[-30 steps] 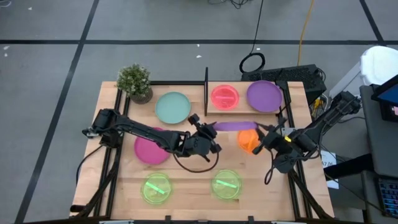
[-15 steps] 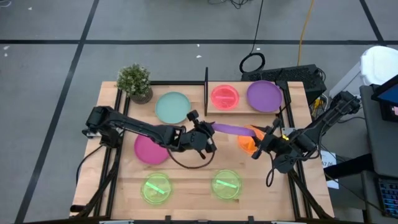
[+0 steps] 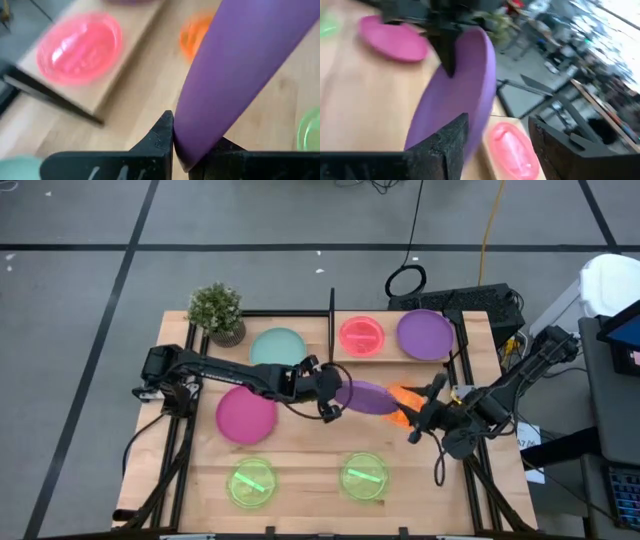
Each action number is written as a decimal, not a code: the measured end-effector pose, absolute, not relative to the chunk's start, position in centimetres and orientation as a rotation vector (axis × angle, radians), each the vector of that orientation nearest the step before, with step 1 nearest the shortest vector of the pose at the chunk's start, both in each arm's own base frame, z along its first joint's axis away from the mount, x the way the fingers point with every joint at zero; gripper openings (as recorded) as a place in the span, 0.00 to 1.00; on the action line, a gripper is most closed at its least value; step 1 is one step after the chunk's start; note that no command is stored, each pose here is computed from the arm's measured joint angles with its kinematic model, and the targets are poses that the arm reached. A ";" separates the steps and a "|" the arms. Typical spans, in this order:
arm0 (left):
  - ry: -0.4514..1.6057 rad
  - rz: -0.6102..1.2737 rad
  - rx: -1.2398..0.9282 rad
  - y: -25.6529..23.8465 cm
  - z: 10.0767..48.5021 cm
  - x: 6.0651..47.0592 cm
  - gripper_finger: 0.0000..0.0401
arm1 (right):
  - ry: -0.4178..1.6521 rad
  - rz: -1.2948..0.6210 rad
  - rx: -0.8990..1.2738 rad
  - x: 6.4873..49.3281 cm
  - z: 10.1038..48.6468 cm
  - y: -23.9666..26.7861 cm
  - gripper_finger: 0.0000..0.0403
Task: Place and stack plates onto a shelf
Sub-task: Stack the big violet plate on top of the big violet plate
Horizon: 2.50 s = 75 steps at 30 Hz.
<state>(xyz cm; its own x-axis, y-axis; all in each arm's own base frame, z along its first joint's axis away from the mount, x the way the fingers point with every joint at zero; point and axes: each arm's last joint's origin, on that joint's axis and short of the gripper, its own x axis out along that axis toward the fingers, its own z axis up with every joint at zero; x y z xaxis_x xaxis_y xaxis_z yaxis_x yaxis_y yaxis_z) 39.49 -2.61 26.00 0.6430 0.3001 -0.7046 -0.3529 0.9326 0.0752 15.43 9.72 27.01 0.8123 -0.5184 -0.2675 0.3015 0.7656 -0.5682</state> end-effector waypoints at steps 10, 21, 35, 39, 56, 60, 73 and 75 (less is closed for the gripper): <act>0.889 0.366 -0.164 0.3 25.6 38.8 0.04 | 0.590 -0.073 -0.606 16.4 22.9 12.3 0.44; 0.859 0.310 -0.252 0.5 25.9 39.1 0.04 | 0.660 0.010 -0.741 18.4 19.5 14.5 0.42; 0.887 0.270 -0.385 0.7 25.7 39.0 0.04 | 0.792 0.065 -1.422 19.8 15.8 14.8 0.34; 0.889 0.267 -0.408 0.6 25.7 39.0 0.04 | 0.825 0.070 -1.547 20.1 15.3 14.6 0.32; 0.889 0.281 -0.426 0.6 25.7 38.9 0.06 | 0.868 0.001 -1.618 20.6 15.1 13.8 0.02; 0.898 0.247 -0.445 0.5 25.8 38.9 0.09 | 0.870 0.008 -1.599 20.6 15.0 13.8 0.01; 0.899 0.234 -0.472 0.5 25.8 38.9 0.08 | 0.917 -0.077 -1.707 20.5 15.1 13.1 0.25; 0.905 0.228 -0.475 0.4 25.7 38.9 0.08 | 0.923 -0.070 -1.720 20.5 15.1 13.1 0.25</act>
